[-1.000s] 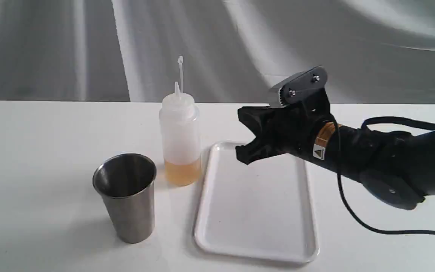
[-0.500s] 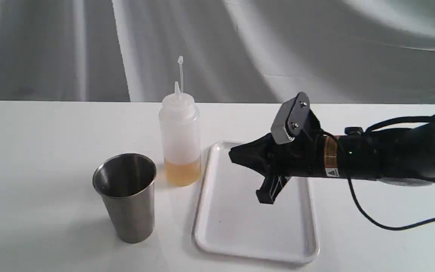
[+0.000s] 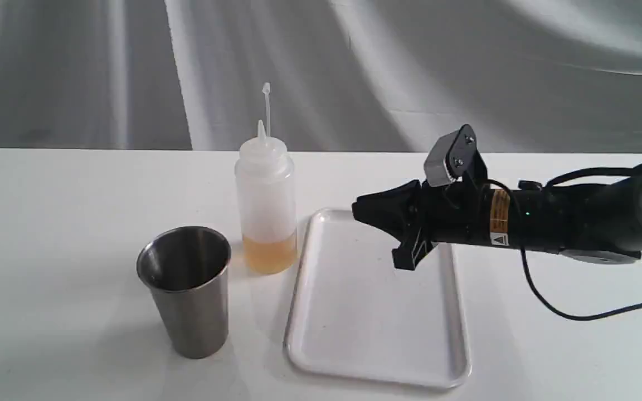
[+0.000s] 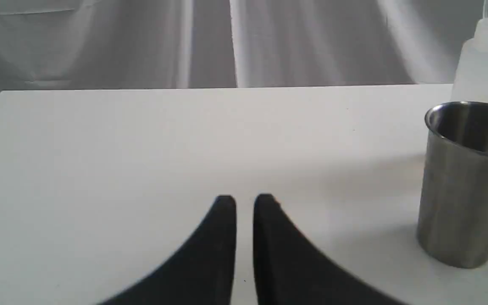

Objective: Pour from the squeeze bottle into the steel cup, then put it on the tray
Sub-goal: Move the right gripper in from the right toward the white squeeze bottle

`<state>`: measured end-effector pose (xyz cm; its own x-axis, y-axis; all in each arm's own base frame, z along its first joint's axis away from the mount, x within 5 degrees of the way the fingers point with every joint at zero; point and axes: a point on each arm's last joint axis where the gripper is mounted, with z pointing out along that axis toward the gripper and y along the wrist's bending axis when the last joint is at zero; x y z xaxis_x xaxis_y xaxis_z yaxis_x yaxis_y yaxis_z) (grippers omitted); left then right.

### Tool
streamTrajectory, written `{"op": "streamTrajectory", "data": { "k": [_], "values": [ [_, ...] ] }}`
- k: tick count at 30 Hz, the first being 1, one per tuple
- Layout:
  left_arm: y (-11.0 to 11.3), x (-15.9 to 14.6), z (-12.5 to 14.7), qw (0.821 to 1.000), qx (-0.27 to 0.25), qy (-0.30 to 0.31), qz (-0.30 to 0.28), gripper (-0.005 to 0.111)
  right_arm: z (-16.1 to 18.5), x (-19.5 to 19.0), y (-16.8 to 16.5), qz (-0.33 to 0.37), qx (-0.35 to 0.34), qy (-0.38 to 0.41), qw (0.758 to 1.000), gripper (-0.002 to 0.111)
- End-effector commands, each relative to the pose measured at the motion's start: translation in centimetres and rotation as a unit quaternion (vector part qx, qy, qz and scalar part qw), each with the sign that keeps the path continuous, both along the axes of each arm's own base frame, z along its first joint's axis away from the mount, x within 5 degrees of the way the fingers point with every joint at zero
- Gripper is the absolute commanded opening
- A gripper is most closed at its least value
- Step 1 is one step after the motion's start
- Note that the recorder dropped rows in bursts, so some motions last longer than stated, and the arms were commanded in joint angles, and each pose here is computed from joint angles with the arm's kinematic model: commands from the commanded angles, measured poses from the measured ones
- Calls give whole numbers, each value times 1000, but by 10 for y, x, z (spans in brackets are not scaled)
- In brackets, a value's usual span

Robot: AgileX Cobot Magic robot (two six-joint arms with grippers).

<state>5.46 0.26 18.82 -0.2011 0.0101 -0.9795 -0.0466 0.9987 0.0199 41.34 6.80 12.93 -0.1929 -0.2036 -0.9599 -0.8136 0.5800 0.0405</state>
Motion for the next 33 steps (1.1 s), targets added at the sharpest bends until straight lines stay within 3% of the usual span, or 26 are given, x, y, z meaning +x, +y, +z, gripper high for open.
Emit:
{"op": "streamTrajectory", "data": {
  "k": [1,4,5,7,20,33],
  "values": [
    [0,0,-1,1000,0,-2,-4,8,4,2,5,36,19,-4,999,25],
    [0,0,-1,1000,0,-2,-4,8,3,6,5,32,36,5,999,65],
    [0,0,-1,1000,-1,-3,-4,8,0,9,4,19,39,10,999,86],
    [0,0,-1,1000,-2,-3,-4,8,-5,11,2,6,35,17,999,105],
    [0,0,-1,1000,-1,-3,-4,8,-13,15,7,0,27,-10,1000,105],
    [0,0,-1,1000,-2,-3,-4,8,-30,41,46,39,25,-18,999,105]
  ]
}}
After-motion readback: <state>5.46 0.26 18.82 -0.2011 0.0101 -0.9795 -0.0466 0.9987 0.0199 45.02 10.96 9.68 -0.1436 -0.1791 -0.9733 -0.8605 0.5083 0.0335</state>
